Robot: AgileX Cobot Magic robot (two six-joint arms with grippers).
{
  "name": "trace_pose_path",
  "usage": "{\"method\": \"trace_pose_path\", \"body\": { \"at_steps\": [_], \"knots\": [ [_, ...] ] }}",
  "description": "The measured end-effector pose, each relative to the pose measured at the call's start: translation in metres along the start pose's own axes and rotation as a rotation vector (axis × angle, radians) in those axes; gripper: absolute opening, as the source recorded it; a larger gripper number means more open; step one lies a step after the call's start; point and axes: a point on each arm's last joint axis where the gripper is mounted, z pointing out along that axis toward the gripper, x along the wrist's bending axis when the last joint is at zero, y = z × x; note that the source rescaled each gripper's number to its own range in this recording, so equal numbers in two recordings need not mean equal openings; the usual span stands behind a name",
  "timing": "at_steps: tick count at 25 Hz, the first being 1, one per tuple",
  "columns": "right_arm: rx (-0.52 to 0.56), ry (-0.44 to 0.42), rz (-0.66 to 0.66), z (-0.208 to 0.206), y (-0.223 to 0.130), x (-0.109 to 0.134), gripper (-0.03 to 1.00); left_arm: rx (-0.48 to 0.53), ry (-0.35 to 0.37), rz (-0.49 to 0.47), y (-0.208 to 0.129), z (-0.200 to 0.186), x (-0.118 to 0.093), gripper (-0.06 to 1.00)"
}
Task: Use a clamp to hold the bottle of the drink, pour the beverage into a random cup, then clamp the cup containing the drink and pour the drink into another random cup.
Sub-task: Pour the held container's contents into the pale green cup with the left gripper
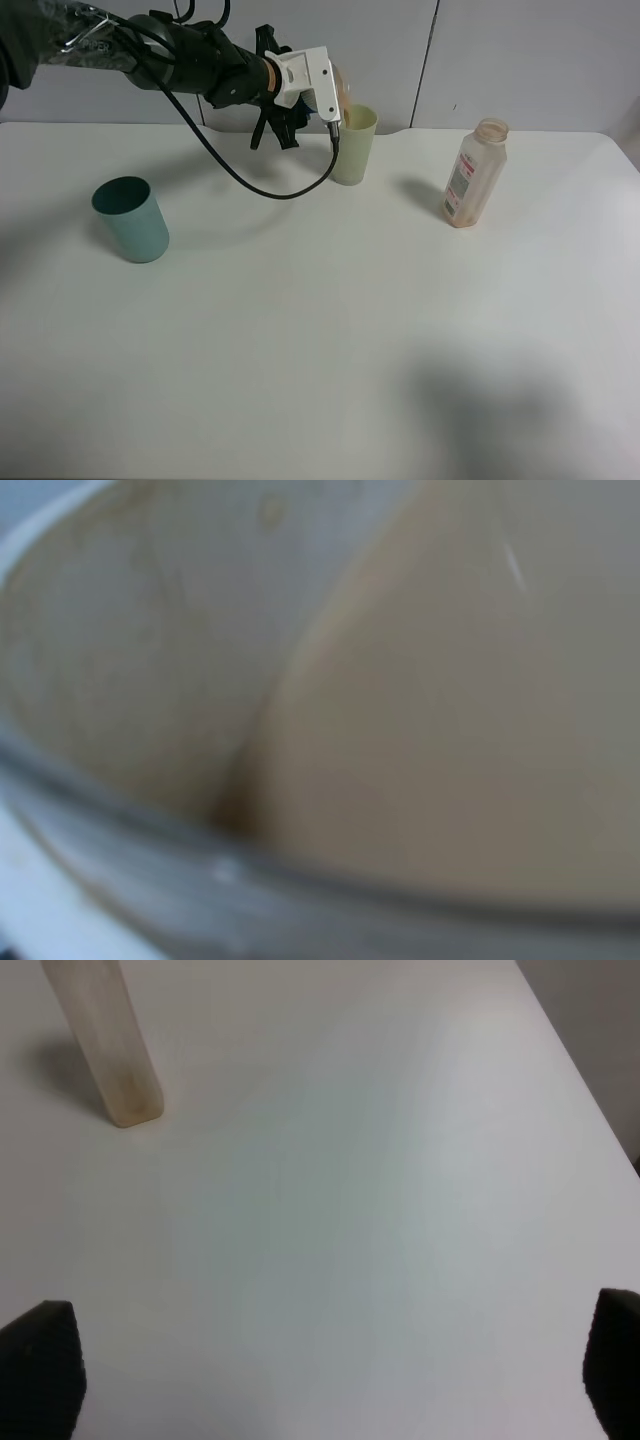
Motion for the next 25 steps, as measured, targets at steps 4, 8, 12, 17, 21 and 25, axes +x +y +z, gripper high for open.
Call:
{"method": "trace_pose_path", "body": {
  "at_steps": [4, 8, 12, 17, 21, 25],
  "knots": [
    [0.0, 0.0, 0.0, 0.0, 0.0, 0.0, 1.0, -0.016, 0.026, 0.011, 0.005, -0.001, 0.009, 0.02],
    [0.0, 0.0, 0.0, 0.0, 0.0, 0.0, 1.0, -0.02, 0.034, 0.021, 0.006, -0.002, 0.011, 0.02],
    [0.0, 0.0, 0.0, 0.0, 0.0, 0.0, 1.0, -0.019, 0.034, 0.031, 0.006, -0.002, 0.011, 0.02],
    [0.0, 0.0, 0.0, 0.0, 0.0, 0.0, 1.0, -0.018, 0.035, 0.048, 0.006, -0.002, 0.011, 0.02],
    [0.0, 0.0, 0.0, 0.0, 0.0, 0.0, 1.0, -0.018, 0.035, 0.069, 0.006, -0.002, 0.012, 0.02],
    [0.0, 0.0, 0.0, 0.0, 0.0, 0.0, 1.0, -0.017, 0.035, 0.078, 0.006, -0.002, 0.012, 0.02]
  ]
}}
